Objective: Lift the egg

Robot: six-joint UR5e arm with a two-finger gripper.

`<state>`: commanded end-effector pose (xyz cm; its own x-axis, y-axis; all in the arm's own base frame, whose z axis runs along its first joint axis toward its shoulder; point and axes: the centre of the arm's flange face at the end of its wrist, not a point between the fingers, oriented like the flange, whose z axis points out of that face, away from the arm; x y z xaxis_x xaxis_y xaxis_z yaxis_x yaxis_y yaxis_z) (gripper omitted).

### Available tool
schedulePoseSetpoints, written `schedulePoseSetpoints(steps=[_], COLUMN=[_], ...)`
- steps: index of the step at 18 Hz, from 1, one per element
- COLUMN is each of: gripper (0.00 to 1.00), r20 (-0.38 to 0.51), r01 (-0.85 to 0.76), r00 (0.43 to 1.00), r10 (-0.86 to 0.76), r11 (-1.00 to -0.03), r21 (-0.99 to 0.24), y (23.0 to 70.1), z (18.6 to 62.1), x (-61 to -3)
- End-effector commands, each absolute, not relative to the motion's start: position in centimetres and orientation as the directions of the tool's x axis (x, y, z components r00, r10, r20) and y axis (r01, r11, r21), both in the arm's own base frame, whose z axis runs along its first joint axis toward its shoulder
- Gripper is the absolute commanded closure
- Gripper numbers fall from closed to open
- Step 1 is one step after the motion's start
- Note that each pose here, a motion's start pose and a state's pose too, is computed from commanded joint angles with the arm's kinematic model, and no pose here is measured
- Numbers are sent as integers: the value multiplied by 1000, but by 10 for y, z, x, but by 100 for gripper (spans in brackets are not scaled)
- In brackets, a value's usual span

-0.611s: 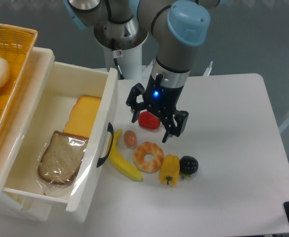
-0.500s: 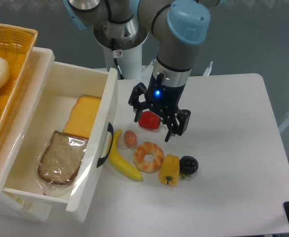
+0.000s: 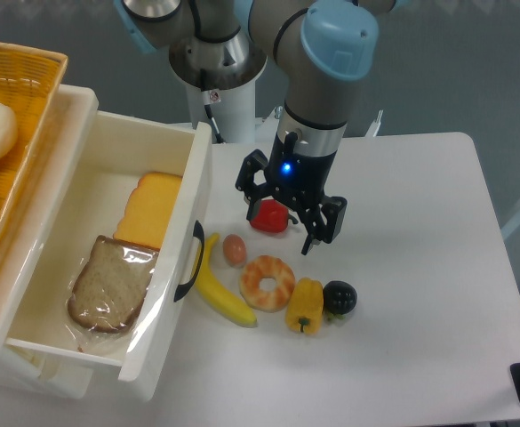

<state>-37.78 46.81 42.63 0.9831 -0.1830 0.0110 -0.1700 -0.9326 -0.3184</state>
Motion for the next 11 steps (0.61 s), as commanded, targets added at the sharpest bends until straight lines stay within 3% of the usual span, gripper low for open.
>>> schedulePoseSetpoints(steps=[11], gripper=[0], r20=[81], r01=[-155], r00=[979], r10=[-185], r11=[-945], r21=[-287], y=[462], z=[387], x=[-365])
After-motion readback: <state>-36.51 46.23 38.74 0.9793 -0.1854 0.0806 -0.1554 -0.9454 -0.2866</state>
